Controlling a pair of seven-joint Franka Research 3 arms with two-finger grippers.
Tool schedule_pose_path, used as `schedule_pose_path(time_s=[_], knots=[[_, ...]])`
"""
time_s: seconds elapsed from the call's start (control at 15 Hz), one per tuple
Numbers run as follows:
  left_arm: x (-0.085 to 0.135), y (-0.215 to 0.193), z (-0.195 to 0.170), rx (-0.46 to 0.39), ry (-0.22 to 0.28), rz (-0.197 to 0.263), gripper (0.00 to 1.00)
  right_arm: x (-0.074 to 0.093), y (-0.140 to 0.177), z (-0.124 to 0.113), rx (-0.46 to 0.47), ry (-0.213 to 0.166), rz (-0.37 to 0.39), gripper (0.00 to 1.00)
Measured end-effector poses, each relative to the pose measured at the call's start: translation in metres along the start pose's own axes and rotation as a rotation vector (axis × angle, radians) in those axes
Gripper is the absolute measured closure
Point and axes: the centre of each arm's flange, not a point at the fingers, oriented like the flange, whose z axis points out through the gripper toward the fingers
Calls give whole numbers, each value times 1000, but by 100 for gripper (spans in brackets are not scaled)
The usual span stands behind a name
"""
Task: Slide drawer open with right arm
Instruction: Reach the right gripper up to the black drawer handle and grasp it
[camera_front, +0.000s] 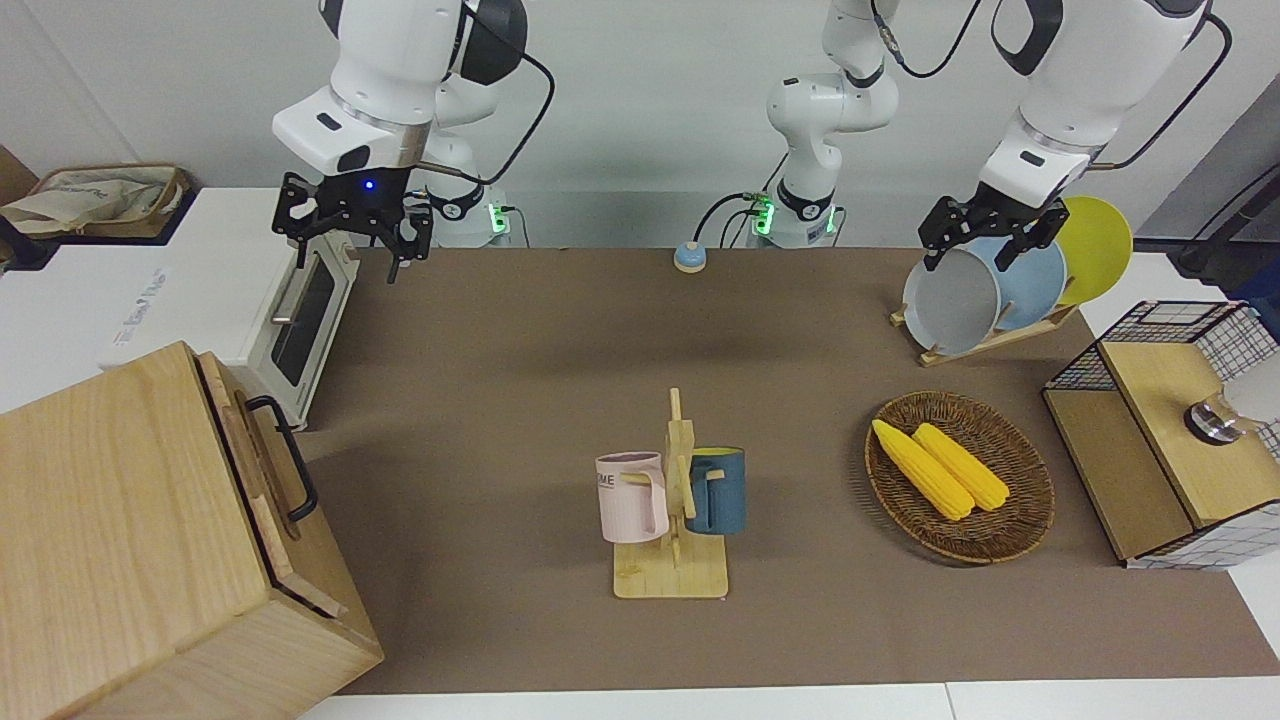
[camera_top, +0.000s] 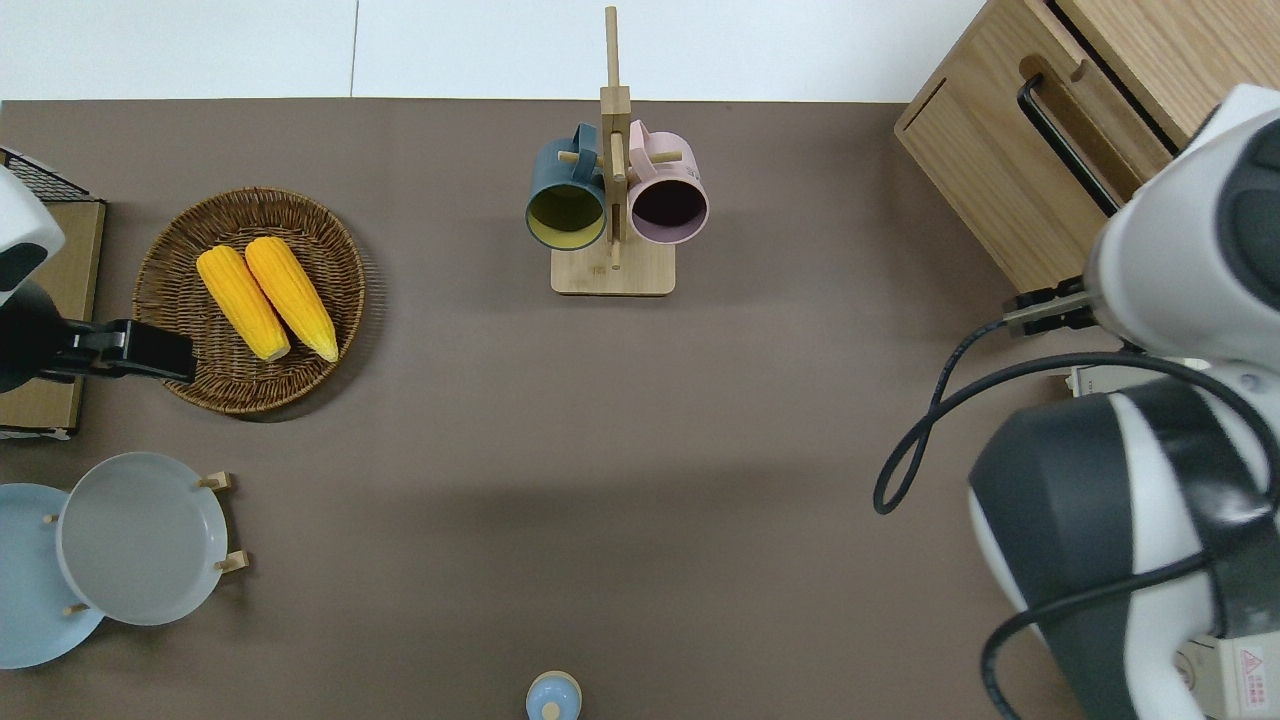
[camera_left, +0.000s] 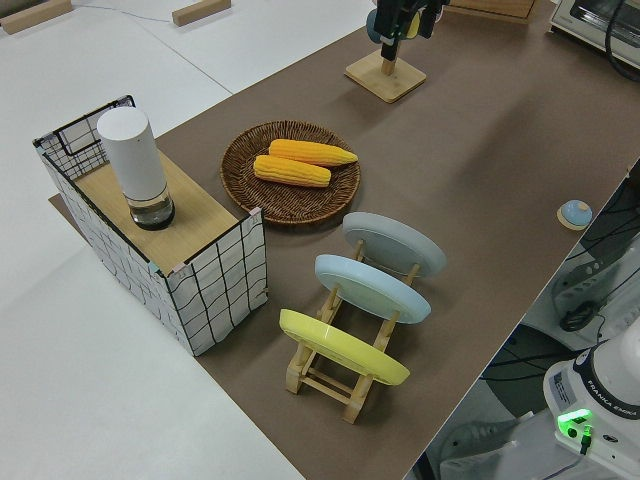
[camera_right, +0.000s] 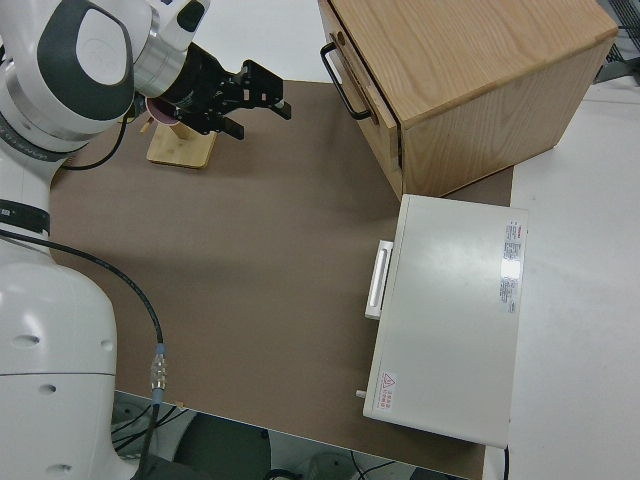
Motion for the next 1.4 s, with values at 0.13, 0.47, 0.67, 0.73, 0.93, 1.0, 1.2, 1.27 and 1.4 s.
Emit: schedule_pose_path(time_s=[0.13, 0.47, 0.67, 0.73, 0.93, 1.0, 1.2, 1.27, 1.4], knots=[[0, 0, 0, 0, 0, 0, 0, 8, -15, 9, -117, -9, -47, 2], [0, 0, 0, 0, 0, 0, 0, 23, -50, 33, -361, -18, -150, 2], [0, 0, 0, 0, 0, 0, 0, 29, -69, 45, -473, 19, -181, 2], [0, 0, 0, 0, 0, 0, 0, 32, -74, 51, -512, 38, -189, 2], [0, 0, 0, 0, 0, 0, 0, 38, -85, 69, -599, 78, -223, 2], [0, 0, 0, 0, 0, 0, 0, 41, -88, 74, -627, 87, -232, 2], [0, 0, 0, 0, 0, 0, 0, 51, -99, 92, -711, 107, -244, 2], [0, 0, 0, 0, 0, 0, 0, 54, -104, 98, -737, 116, -248, 2], [0, 0, 0, 0, 0, 0, 0, 61, -118, 109, -797, 141, -257, 2]])
